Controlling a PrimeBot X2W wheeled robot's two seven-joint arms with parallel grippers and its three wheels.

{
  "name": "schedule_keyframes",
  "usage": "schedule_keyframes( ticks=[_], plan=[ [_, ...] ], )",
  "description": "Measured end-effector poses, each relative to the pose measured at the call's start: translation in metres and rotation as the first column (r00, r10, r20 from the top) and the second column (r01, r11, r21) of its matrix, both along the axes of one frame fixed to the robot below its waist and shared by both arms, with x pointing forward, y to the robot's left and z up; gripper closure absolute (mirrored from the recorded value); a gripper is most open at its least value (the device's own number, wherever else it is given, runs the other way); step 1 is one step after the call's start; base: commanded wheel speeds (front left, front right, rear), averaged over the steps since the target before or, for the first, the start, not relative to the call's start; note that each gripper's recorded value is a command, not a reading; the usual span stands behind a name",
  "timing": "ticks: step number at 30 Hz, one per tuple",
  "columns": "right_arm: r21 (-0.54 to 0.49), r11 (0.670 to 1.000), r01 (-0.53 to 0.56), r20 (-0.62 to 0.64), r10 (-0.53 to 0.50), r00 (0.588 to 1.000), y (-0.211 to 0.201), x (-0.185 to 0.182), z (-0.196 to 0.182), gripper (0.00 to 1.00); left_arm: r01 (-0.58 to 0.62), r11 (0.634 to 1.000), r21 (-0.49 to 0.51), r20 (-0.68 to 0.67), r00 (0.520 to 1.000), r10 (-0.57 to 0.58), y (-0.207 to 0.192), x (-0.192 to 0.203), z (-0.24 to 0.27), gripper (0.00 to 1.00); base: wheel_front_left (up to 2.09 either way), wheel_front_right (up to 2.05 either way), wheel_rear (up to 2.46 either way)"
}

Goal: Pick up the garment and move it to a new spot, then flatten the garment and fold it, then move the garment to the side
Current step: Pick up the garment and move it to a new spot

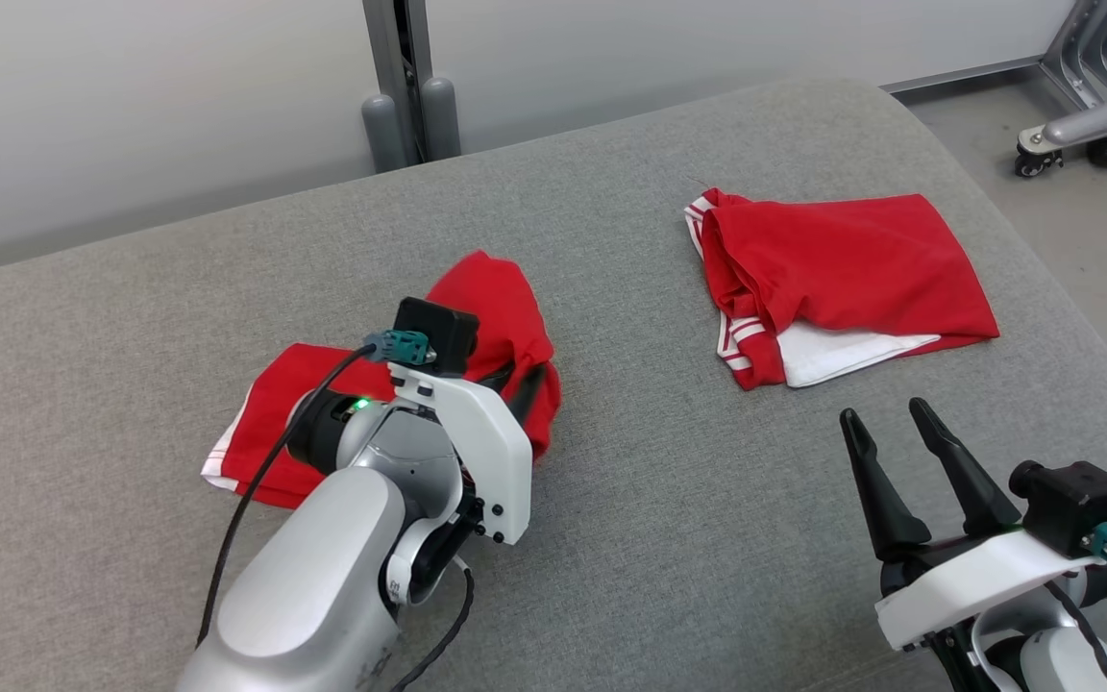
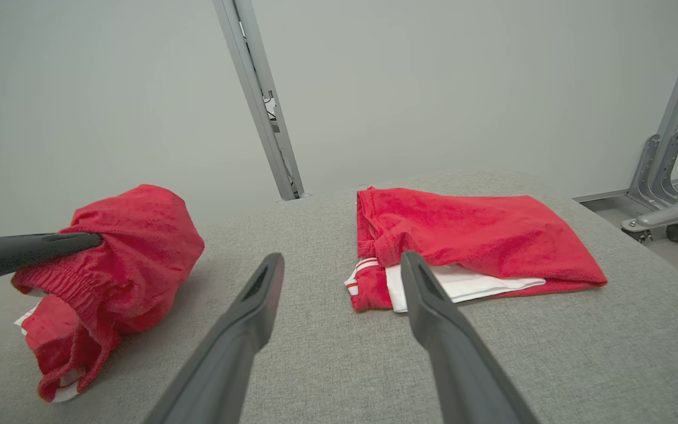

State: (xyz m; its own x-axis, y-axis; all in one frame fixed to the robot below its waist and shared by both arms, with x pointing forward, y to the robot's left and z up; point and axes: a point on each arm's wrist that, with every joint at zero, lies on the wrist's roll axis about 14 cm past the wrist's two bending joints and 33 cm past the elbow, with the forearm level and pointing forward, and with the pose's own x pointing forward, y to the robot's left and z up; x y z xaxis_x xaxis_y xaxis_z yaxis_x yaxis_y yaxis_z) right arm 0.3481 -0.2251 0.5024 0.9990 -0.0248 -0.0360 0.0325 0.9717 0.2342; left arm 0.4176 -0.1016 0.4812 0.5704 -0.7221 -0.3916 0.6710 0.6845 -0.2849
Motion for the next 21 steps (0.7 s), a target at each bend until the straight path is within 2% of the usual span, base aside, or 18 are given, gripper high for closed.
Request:
schedule_keyframes(
  ticks=[6, 11, 16, 21],
  plan=[
    [0.005, 1.0, -0.006, -0.003, 0.006, 1.0, 0.003, 0.003, -0.002, 0.0, -0.003, 1.0, -0.02, 0.022, 1.0, 0.004, -0.002, 0.003, 0.0, 0.0, 0.0, 0.0, 0.0],
    [0.0, 0.999, -0.034, 0.012, 0.034, 0.999, 0.009, 0.009, 0.001, 0.0, -0.069, 0.996, -0.056, 0.094, 0.993, 0.074, 0.02, 0.014, 0.014, 0.0, 0.0, 0.0, 0.0],
    [-0.001, 0.998, -0.06, 0.054, 0.06, 0.997, 0.016, 0.016, 0.014, 0.0, -0.165, 0.98, -0.114, 0.173, 0.968, 0.183, 0.06, 0.024, 0.033, 0.0, 0.0, 0.0, 0.0],
    [0.0, 0.996, -0.089, 0.084, 0.089, 0.992, 0.026, 0.019, 0.022, 0.0, -0.294, 0.941, -0.169, 0.255, 0.909, 0.329, 0.119, 0.029, 0.049, 0.0, 0.0, 0.0, 0.0]
  ],
)
